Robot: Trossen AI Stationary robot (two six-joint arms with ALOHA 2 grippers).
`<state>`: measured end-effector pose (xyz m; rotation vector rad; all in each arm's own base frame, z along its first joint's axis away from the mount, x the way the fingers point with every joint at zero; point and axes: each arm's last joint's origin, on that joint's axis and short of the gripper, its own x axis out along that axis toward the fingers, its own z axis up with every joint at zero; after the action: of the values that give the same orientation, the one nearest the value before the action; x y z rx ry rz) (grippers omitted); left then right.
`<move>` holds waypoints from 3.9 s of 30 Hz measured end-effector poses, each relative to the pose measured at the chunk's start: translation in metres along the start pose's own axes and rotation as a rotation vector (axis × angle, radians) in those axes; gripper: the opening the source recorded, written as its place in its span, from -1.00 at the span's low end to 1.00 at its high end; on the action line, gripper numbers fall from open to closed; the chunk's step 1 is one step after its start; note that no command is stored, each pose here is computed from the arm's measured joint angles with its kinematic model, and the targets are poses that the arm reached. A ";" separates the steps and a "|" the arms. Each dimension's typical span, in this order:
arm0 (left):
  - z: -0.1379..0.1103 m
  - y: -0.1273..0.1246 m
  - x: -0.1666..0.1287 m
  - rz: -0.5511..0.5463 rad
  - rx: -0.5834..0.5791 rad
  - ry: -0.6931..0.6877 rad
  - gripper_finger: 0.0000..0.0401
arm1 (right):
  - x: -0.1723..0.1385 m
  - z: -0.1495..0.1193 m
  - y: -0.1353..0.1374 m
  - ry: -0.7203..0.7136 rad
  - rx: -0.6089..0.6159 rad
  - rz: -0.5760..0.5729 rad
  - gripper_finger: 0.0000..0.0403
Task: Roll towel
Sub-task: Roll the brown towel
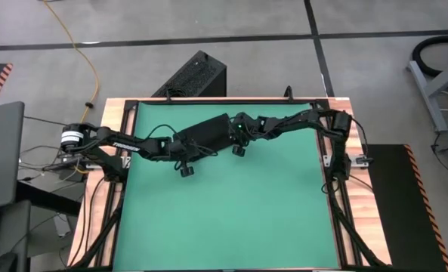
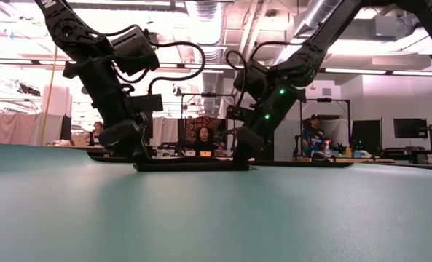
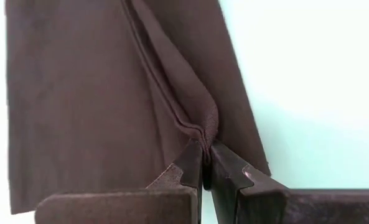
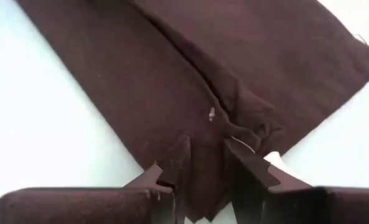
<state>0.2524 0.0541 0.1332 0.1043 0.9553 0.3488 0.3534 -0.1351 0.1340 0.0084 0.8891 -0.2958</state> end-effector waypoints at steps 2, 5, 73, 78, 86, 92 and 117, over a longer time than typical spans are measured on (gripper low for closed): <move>-0.001 -0.002 0.000 -0.022 0.005 0.013 -0.99 | 0.000 -0.003 0.002 0.030 0.028 0.003 -0.41; -0.004 -0.004 -0.001 -0.038 0.014 0.045 -0.99 | -0.003 -0.006 0.012 0.086 0.053 0.024 -0.41; -0.042 -0.082 -0.001 -0.018 0.038 -0.222 -1.00 | -0.044 -0.027 0.171 0.151 0.174 -0.057 -0.41; -0.043 -0.087 -0.004 -0.087 0.060 -0.215 -1.00 | -0.053 -0.034 0.189 0.126 0.122 -0.111 -0.41; -0.046 -0.099 -0.009 -0.200 0.091 -0.200 -1.00 | -0.104 -0.033 0.201 0.049 0.007 -0.198 -0.41; -0.046 -0.100 -0.010 -0.201 0.106 -0.209 -1.00 | -0.145 -0.027 0.207 -0.087 -0.265 -0.108 -0.41; -0.046 -0.100 -0.009 -0.204 0.087 -0.208 -1.00 | -0.073 -0.090 0.167 -0.215 -0.514 0.101 0.29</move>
<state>0.2344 -0.0459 0.0897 0.1188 0.7667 0.1050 0.2848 0.0546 0.1136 -0.4460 0.7272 0.0328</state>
